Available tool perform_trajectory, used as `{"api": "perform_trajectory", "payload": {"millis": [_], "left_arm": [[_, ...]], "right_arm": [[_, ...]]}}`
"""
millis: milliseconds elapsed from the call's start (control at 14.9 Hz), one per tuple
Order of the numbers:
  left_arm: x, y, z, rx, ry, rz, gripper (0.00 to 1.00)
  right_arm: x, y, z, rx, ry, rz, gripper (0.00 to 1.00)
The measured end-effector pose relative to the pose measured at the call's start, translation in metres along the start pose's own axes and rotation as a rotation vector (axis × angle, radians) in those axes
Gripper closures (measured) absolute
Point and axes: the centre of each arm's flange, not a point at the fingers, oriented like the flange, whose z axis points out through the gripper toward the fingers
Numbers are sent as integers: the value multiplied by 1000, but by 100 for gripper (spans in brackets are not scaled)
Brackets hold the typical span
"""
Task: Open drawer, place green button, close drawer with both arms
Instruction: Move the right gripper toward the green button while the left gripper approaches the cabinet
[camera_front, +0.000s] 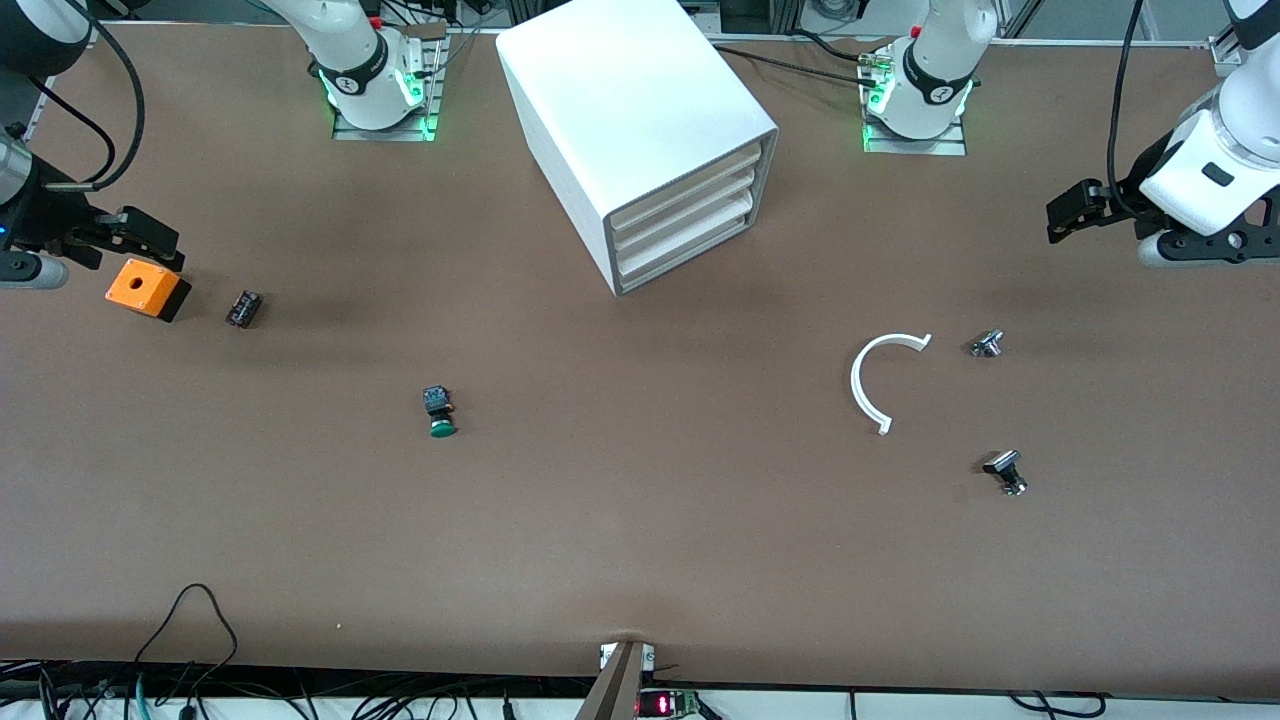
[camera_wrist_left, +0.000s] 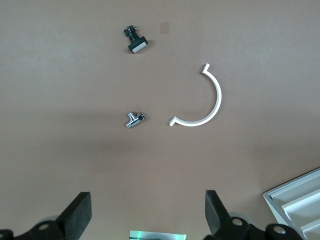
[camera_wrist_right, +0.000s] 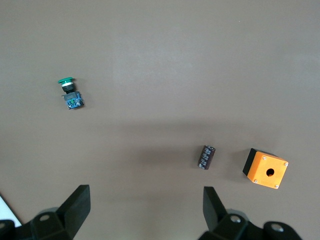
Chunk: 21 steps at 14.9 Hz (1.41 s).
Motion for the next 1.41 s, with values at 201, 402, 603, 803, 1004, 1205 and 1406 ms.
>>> {"api": "perform_trajectory", "payload": {"millis": [201,402,603,803,1004,1205,1406], "left_arm": [[0,3,-1,-14,0,3,0],[-1,3,-4,-21,4,3,0],[0,4,-4,-21,3,4,0],[2,4,-2,-21,-2,5,0],[5,5,2,-21,-9,7,0],[9,9,11,-21,-27,14,0],[21,11,32,-21,-72,19,0]], "right_arm": [[0,0,-1,0,2,0,0],[0,0,-1,0,2,0,0],[2,0,2,-1,-2,0,0],[11,-4,14,-5,-23,-21,0],[22,-12,36,-11,-59,-36,0],[28,-22,50,-11,-84,-53,0],[40,-34,75,-13,-94,-69,0]]}}
